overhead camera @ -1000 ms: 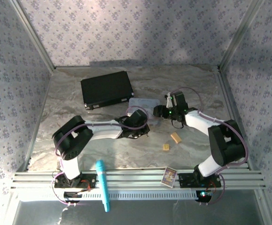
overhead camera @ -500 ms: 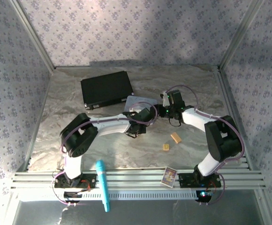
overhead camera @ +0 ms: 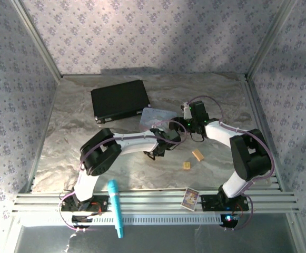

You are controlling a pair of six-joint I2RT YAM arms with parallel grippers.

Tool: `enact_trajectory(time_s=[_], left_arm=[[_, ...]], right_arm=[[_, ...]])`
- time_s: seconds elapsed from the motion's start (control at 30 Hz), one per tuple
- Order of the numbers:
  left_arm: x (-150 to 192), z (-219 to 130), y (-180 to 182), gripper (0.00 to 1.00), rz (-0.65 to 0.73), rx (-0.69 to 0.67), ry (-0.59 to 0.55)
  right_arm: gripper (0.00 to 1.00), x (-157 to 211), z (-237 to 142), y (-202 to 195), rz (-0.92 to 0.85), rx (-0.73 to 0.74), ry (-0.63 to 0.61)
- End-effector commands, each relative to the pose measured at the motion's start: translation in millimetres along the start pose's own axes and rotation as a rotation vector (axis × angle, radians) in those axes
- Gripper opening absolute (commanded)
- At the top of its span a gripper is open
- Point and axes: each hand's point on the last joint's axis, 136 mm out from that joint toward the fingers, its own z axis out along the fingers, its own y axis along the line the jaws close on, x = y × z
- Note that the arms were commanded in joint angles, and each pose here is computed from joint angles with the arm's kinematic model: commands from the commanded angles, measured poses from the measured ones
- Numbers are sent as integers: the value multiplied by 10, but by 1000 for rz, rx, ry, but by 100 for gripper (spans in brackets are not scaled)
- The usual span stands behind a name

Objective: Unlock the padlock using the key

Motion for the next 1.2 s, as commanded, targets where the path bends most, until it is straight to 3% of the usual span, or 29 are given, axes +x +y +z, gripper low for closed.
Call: enact_trajectory(time_s=[0.0, 0.13, 0.2, 0.23, 0.33, 0.73, 0.8, 0.93, 1.03, 1.1, 1.17], left_arm=[[192, 5, 110, 30, 90, -86, 56], [176, -60, 78, 29, 115, -105, 36], [189, -74, 57, 16, 123, -102, 33], [189, -77, 49, 16, 125, -102, 30], [197, -59, 34, 25, 141, -115, 35], [188, -183, -89, 32, 151, -28, 5], [125, -282, -119, 42, 131, 34, -27], [-63, -554, -138, 78, 78, 177, -100], [-219, -767, -64, 99, 29, 256, -156], [-295, -878, 47, 100, -10, 289, -178], [-345, -945, 177, 100, -53, 324, -193]], right_arm=[[61, 541, 84, -548, 73, 197, 167], [61, 540, 99, -551, 78, 195, 171], [61, 535, 106, -547, 78, 194, 171], [61, 531, 106, -545, 79, 192, 170], [61, 524, 109, -545, 78, 192, 170], [60, 440, 61, -526, 79, 182, 144], [61, 342, 13, -485, 66, 175, 122], [64, 50, -102, -312, 12, 150, 78], [69, -148, -213, -205, -31, 159, 36], [74, -294, -327, -130, -67, 182, -18], [99, -408, -462, -63, -98, 209, -75]])
